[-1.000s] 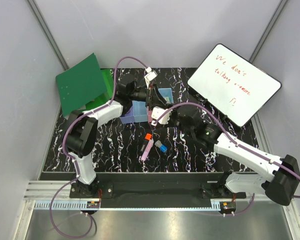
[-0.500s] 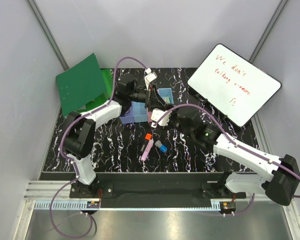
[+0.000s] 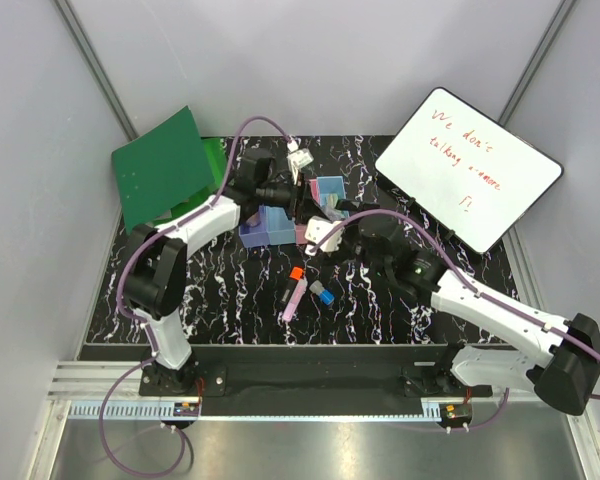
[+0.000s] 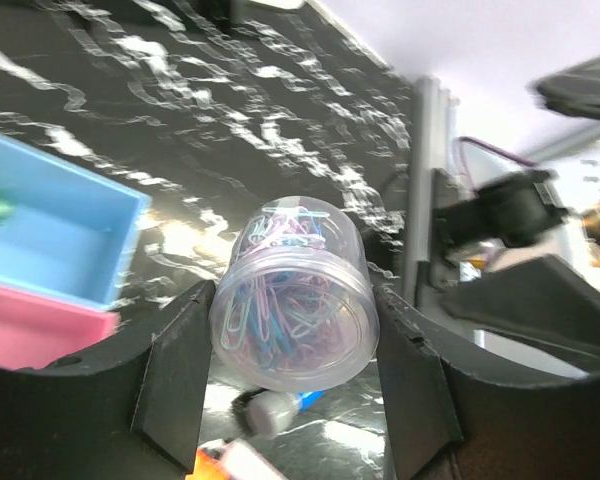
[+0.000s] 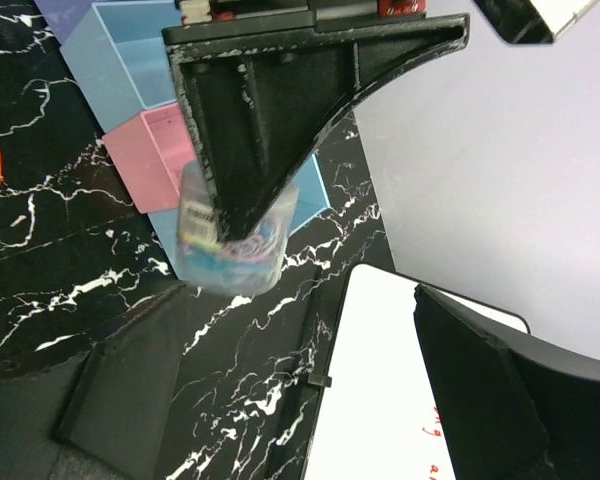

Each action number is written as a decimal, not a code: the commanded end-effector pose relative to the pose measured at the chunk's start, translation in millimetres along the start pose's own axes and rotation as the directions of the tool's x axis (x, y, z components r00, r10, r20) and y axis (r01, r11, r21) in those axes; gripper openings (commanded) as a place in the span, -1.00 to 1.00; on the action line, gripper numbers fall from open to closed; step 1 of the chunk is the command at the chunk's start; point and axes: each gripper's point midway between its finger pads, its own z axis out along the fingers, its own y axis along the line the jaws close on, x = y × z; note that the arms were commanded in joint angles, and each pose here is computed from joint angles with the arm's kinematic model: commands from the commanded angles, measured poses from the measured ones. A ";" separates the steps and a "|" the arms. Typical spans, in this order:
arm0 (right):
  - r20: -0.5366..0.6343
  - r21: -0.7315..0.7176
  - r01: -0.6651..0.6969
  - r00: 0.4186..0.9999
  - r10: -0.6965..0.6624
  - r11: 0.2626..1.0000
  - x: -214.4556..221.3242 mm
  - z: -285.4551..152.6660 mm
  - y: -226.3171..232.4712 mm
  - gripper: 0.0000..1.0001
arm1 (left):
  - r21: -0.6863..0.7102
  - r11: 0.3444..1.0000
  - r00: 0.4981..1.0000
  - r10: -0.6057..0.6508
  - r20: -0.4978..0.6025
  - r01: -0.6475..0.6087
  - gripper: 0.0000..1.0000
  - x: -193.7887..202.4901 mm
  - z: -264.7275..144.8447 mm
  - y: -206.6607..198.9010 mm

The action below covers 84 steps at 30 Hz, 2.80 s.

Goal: Sort the stationery into containers
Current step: Place the stationery in the storage box.

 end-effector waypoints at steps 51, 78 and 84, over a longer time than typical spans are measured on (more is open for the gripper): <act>-0.080 0.202 -0.115 0.988 0.134 0.973 48.2 -34.9 -42.5 1.00 | -0.362 0.644 0.703 0.409 -0.581 -0.674 -0.97 -26.6 -8.4 157.9; -0.063 0.201 -0.136 0.986 0.151 0.970 50.2 -36.0 -38.5 1.00 | -0.340 0.570 0.628 0.441 -0.641 -0.748 0.53 -32.6 3.3 185.5; -0.060 0.204 -0.136 0.987 0.151 0.970 49.6 -36.1 -39.8 1.00 | -0.350 0.558 0.626 0.443 -0.641 -0.753 0.77 -37.5 2.6 186.4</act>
